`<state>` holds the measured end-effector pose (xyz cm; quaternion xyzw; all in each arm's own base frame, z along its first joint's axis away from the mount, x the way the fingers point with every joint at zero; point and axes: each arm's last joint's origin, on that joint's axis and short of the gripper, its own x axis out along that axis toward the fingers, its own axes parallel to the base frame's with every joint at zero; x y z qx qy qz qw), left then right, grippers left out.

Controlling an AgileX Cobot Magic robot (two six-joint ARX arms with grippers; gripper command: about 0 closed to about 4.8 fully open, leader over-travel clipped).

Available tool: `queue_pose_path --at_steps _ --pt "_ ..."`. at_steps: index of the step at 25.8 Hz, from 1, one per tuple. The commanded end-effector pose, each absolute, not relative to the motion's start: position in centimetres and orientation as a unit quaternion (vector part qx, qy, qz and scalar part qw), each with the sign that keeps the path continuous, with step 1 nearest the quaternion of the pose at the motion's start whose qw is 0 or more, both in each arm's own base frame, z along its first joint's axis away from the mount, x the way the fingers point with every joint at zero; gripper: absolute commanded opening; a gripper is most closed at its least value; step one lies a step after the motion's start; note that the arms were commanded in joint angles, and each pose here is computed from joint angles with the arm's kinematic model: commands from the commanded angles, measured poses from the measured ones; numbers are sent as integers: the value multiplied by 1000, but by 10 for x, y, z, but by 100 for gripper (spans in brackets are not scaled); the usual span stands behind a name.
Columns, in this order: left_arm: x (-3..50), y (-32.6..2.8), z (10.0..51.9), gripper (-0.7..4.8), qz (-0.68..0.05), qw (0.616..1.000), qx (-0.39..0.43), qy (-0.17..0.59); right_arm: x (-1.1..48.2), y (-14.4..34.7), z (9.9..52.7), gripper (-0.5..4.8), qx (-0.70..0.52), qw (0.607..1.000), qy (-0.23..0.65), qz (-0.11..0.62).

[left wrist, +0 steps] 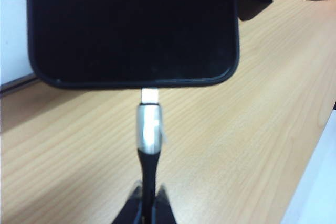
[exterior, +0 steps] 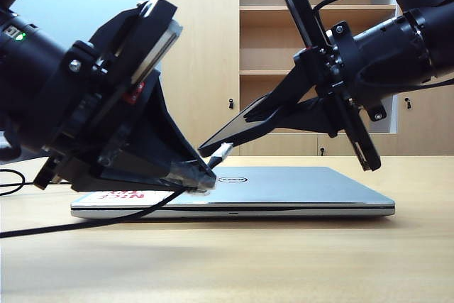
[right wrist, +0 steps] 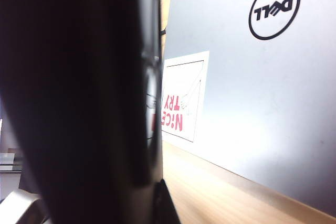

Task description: Pick up the charging cable and the phone, plug the charging cable into the charging port on the phone, and finally place them back on the table.

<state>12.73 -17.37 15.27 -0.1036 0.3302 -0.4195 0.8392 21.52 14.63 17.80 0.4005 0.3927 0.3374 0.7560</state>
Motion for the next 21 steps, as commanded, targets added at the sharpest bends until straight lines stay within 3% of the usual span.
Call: queue_pose_path --at_steps 1,21 --pt "130 -176 160 -6 -426 844 -118 303 214 149 182 -5 392 749 387 368" --pt "130 -176 160 -6 -426 844 -117 305 216 146 182 -5 415 745 392 347"
